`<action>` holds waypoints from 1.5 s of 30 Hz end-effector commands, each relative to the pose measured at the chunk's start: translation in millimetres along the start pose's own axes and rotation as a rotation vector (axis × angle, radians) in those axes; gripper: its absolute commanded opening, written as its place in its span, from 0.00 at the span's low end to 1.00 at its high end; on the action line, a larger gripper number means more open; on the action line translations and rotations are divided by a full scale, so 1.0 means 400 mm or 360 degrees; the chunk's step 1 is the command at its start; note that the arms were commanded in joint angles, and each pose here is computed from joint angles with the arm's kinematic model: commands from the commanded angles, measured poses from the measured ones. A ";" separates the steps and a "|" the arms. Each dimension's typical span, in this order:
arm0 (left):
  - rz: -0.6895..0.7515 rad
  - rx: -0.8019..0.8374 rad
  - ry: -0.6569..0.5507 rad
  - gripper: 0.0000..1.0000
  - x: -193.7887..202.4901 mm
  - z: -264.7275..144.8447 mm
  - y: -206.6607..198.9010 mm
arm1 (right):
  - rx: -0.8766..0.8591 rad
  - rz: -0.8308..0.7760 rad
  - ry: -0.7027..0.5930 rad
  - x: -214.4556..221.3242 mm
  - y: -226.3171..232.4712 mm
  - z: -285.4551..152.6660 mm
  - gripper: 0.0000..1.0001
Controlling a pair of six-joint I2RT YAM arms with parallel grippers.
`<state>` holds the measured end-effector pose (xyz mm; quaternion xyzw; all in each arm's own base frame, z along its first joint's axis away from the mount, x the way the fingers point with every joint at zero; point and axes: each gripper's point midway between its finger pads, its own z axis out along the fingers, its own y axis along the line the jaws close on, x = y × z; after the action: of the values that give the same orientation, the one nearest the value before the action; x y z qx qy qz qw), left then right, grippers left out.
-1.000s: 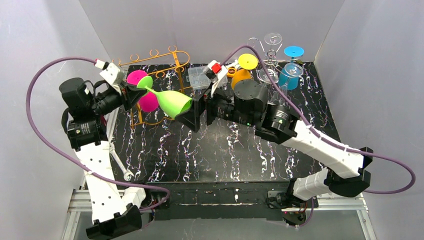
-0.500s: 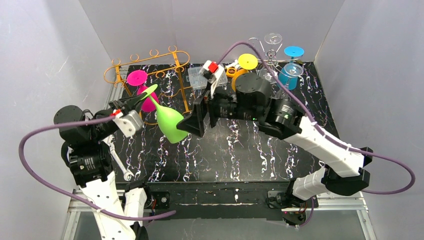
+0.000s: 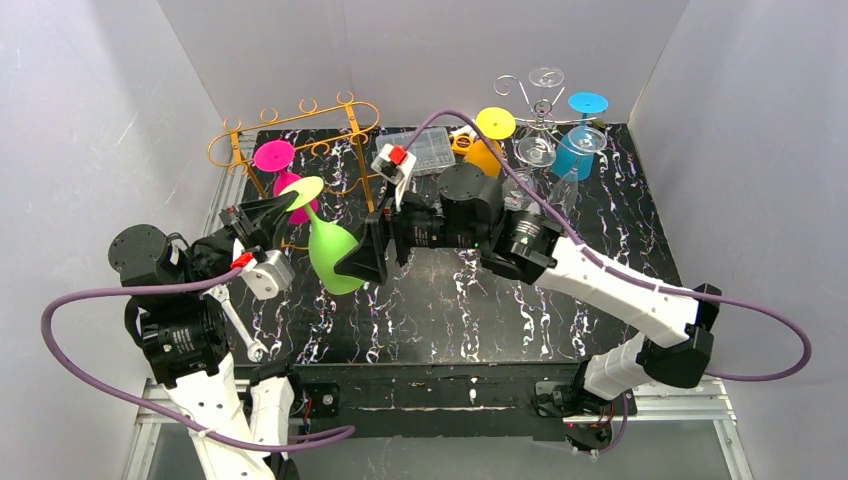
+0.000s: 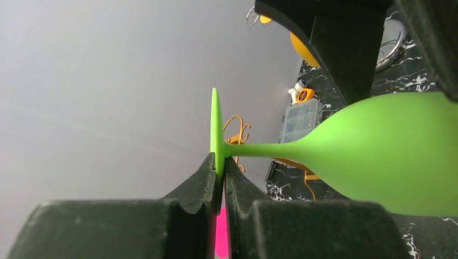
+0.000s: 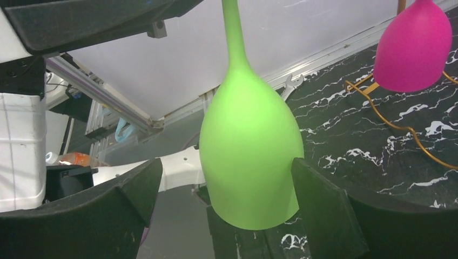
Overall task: Place the wine glass upside down on the wine glass rack
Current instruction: Turn the wine glass upside down at the wine rack.
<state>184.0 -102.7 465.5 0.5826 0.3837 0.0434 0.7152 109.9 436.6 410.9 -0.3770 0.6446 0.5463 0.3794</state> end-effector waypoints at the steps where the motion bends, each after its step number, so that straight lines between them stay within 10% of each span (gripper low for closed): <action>1: 0.0056 0.0042 -0.0089 0.00 -0.035 0.004 0.000 | -0.0115 -0.0009 -0.0008 0.028 0.007 0.060 0.98; 14: 0.0059 0.0056 -0.0118 0.01 -0.052 0.003 -0.004 | -0.0005 -0.0096 -0.0010 0.062 -0.053 0.095 0.93; 17: -0.0073 0.0027 -0.0074 0.84 -0.038 0.002 0.002 | 0.0075 -0.0157 -0.0073 0.063 -0.081 0.080 0.87; 18: -0.0140 0.0011 -0.0050 0.96 -0.030 0.002 0.005 | 0.0120 -0.0190 -0.0080 0.069 -0.098 0.075 0.86; 31: -0.0893 -0.0355 0.0326 0.98 0.142 -0.016 0.024 | 0.0408 -0.0250 -0.0285 0.014 -0.337 0.023 0.80; 45: -0.0996 -0.0441 0.0392 0.98 0.162 -0.029 0.019 | 0.0378 -0.0214 -0.0325 -0.012 -0.459 0.117 0.76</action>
<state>224.4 -60.9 440.3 0.3446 0.6052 -0.0509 0.7158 270.4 452.1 282.9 -0.3256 0.6886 0.4418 0.4740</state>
